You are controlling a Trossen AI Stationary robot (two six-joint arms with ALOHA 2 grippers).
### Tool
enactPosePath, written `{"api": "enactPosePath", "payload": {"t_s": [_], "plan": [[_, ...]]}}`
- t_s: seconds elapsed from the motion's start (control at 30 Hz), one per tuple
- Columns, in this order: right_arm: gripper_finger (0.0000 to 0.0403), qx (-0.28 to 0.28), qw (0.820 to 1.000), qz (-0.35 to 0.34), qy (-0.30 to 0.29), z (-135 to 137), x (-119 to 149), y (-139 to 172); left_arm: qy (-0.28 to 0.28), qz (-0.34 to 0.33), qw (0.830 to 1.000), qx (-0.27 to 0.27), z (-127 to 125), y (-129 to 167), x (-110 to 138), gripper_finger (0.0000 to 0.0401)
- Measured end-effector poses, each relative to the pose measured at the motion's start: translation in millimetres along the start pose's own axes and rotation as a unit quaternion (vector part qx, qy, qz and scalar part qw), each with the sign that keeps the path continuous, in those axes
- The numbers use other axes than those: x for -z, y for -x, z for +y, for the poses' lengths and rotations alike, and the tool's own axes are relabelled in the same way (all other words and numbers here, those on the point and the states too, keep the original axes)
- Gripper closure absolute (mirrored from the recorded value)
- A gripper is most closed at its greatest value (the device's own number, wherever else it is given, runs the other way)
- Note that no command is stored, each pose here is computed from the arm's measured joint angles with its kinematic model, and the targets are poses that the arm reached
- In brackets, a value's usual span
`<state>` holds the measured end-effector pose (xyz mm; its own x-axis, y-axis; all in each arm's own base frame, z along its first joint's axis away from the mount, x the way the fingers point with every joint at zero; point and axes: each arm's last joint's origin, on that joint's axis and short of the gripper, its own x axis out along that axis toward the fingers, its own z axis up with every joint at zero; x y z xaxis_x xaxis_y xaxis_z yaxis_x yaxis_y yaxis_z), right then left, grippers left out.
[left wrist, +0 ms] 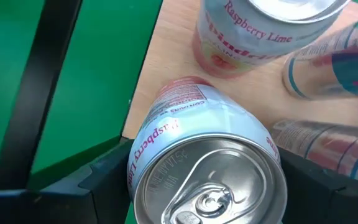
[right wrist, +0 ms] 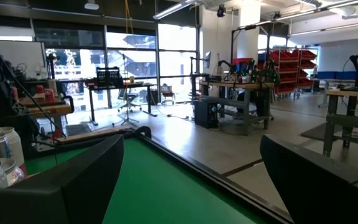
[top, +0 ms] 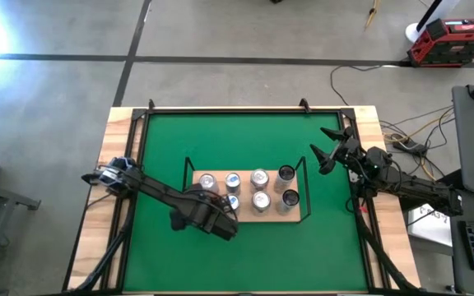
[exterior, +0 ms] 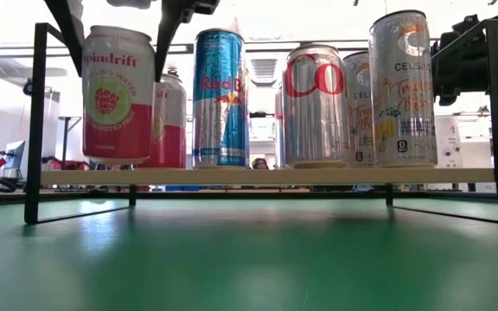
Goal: Place canned beverage on shelf
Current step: Put the white-pink soda can on the shelf and align with the other white-pink soda can
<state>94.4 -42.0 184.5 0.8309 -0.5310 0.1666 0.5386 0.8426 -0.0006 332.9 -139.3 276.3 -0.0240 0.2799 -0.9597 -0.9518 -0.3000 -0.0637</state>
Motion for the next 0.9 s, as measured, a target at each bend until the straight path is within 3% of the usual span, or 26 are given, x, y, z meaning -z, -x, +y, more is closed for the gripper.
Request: {"api": "enactPosePath", "payload": {"t_s": [0.57, 0.9], "plan": [[0.0035, 0.000, 1.000, 0.000, 0.001, 0.0, 0.1, 0.0, 0.155, 0.005, 0.988, 0.006, -3.1, -3.8, 0.8, 0.0111], [0.0035, 0.000, 1.000, 0.000, 0.001, 0.0, -0.1, 0.0, 0.177, 0.001, 0.984, -0.003, -3.5, -8.1, -0.2, 0.0107]]}}
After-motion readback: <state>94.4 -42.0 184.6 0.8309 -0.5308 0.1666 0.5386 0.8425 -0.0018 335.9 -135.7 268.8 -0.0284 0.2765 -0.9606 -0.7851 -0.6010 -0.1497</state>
